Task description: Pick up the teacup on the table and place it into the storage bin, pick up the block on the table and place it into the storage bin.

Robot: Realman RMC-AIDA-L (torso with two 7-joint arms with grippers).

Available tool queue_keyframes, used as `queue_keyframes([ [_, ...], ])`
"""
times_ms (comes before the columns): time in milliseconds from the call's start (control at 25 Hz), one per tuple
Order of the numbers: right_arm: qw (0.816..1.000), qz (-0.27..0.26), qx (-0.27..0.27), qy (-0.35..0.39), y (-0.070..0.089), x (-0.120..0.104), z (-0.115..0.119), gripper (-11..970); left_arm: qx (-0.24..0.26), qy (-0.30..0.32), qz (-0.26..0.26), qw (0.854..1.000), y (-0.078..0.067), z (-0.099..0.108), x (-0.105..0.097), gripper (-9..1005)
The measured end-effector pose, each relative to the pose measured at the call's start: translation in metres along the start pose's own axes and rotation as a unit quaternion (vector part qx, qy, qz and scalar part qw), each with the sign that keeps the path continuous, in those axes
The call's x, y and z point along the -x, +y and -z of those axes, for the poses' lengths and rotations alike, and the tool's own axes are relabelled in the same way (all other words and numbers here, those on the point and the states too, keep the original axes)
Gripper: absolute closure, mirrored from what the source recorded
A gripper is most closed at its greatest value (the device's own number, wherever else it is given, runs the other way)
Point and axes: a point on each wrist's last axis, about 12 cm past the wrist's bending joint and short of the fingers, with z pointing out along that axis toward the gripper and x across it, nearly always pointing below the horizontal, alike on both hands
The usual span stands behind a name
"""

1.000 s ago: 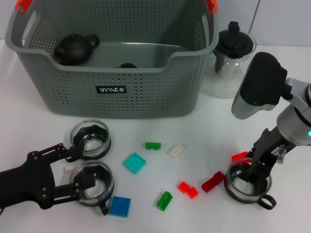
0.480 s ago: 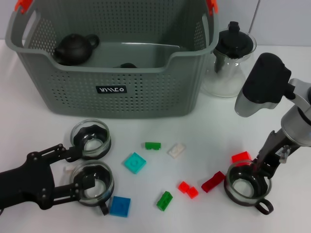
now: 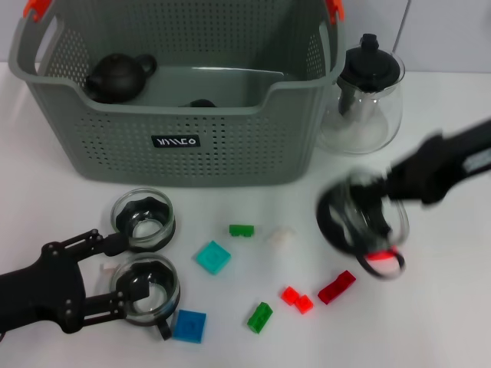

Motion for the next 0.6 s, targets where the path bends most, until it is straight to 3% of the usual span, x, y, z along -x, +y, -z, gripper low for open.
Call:
queue_keyframes([
  [160,0.989,0.024,0.049,-0.135,0.002,-0.001,0.037,903,0.002,-0.001,0.002,1.0,0.0,0.001,-0.001,172],
  [280,0.979,0.039,0.05,-0.193,0.002,0.003,0.045,903,0.002,-0.002,0.002,1.0,0.0,0.0,0.0,172],
  [400,0.966,0.051,0.028,-0.252,0.001,0.021,0.041,903,-0.002,-0.002,-0.001,1.0,0.002,-0.002,0.002,172],
  [600,0.952,0.053,-0.037,-0.3,-0.007,0.08,0.012,902,-0.008,-0.004,-0.004,1.0,0.004,-0.007,0.005,172],
])
